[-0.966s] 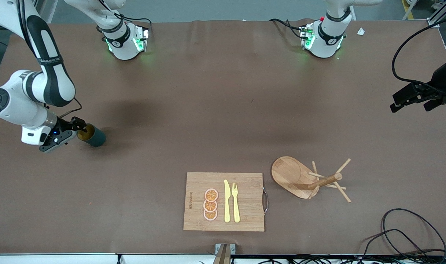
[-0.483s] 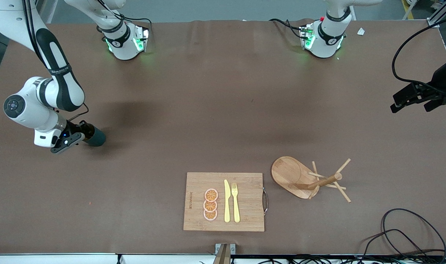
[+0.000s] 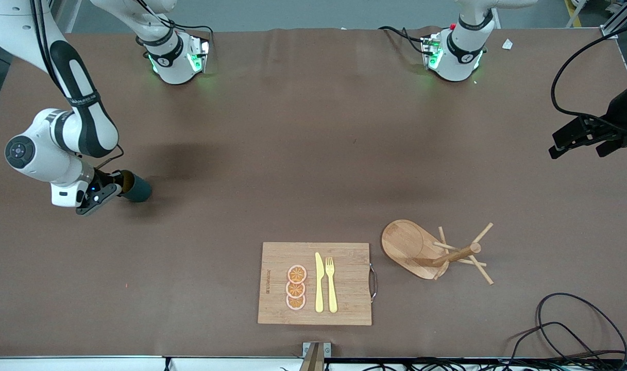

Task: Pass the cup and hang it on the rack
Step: 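Lift the teal mug with the right gripper toward the table middle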

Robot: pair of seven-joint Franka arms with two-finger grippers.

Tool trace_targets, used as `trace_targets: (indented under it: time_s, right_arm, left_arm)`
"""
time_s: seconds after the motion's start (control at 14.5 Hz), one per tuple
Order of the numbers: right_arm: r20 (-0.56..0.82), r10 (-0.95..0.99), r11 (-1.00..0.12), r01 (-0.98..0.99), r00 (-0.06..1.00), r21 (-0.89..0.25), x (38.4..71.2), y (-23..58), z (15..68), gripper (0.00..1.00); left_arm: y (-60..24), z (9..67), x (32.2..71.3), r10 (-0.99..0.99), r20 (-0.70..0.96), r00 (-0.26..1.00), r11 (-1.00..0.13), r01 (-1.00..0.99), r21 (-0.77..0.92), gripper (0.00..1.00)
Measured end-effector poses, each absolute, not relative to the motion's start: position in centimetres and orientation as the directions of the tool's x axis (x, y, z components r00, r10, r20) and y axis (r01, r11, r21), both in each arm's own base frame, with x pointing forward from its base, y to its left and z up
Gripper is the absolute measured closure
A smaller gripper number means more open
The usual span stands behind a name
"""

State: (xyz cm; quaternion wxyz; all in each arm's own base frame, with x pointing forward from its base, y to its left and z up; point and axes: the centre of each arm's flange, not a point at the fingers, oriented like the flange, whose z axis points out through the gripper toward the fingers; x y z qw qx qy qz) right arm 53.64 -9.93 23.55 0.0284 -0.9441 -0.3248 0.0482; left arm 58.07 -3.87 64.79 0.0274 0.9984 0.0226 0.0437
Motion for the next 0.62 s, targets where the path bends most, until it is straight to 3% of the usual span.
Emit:
trace_targets:
  time_s: [0.28,0.62]
  right_arm:
    - [-0.108,0.509,-0.860,0.499,0.854,-0.102,54.9,-4.8,29.0,0.96]
    - [-0.122,0.308,-0.951,0.303,0.944,-0.060,53.7,10.9,32.5,0.96]
  left_arm:
    - [-3.8,64.8,58.1,0.048,0.086,0.995,-0.997,0.043,0.057,0.00]
    - [-3.8,64.8,58.1,0.049,0.086,0.995,-0.997,0.044,0.057,0.00]
